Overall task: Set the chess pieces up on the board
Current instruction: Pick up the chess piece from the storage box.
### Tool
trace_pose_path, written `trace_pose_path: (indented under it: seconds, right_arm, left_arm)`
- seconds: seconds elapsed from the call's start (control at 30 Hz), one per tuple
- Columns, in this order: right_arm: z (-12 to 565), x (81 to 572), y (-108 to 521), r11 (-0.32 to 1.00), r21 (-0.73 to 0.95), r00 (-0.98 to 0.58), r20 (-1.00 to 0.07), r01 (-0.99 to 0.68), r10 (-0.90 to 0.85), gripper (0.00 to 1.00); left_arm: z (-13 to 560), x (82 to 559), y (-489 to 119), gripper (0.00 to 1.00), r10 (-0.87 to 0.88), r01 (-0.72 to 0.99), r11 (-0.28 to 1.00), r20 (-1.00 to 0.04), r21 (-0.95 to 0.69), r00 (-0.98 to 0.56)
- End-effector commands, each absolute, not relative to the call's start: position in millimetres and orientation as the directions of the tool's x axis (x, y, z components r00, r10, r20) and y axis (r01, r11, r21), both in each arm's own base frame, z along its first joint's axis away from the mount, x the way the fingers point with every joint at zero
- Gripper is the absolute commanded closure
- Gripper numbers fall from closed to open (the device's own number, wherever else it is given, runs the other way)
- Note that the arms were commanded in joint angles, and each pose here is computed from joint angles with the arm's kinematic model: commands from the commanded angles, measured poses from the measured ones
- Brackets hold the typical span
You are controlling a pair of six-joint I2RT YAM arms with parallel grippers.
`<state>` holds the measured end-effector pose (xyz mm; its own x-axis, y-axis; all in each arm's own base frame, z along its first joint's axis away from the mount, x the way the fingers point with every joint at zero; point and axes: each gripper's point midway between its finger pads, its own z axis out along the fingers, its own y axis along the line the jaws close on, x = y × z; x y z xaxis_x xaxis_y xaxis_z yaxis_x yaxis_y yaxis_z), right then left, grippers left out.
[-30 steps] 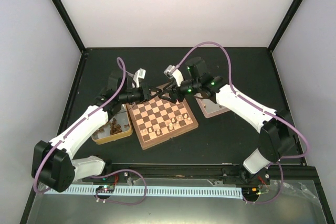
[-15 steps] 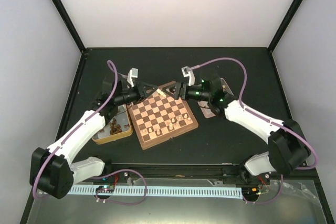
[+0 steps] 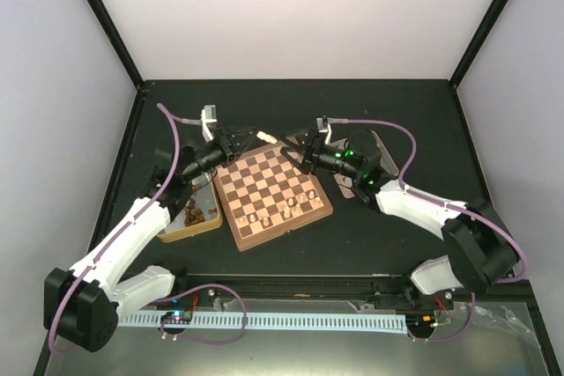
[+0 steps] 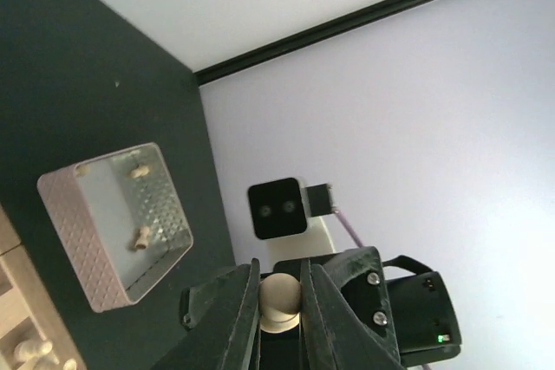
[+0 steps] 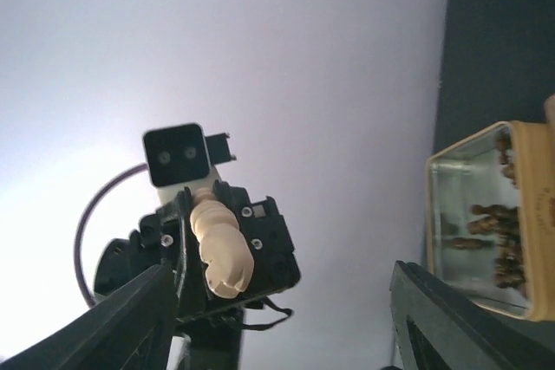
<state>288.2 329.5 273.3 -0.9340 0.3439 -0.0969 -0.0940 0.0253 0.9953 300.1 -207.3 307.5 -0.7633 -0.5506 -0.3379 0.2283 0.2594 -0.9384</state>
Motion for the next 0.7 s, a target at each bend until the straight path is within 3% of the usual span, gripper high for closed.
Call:
trace_pose_path:
  seconds: [0.0,0.27,0.67]
  right_arm:
    - [309,287,331,-0.151,0.987,-0.943,-0.004,-0.058,0.334,0.34]
    - [336,284,349,-0.307,0.952,-0.964,0.093,0.013,0.250,0.45]
    - [343,285,351,-0.355,0.935,-0.961,0.108,0.011,0.255,0.81]
  left_arm:
    - [338,296,-201,0.98,-0.584,0.363,0.230,-0.427,-0.903,-0.690]
    - [348,294,-200,0.98,-0.587,0.410,0.228,-0.461,-0.883,-0.666]
    - [345,294,-199,0.98,-0.591,0.409,0.234,-0.463,-0.882,-0.660]
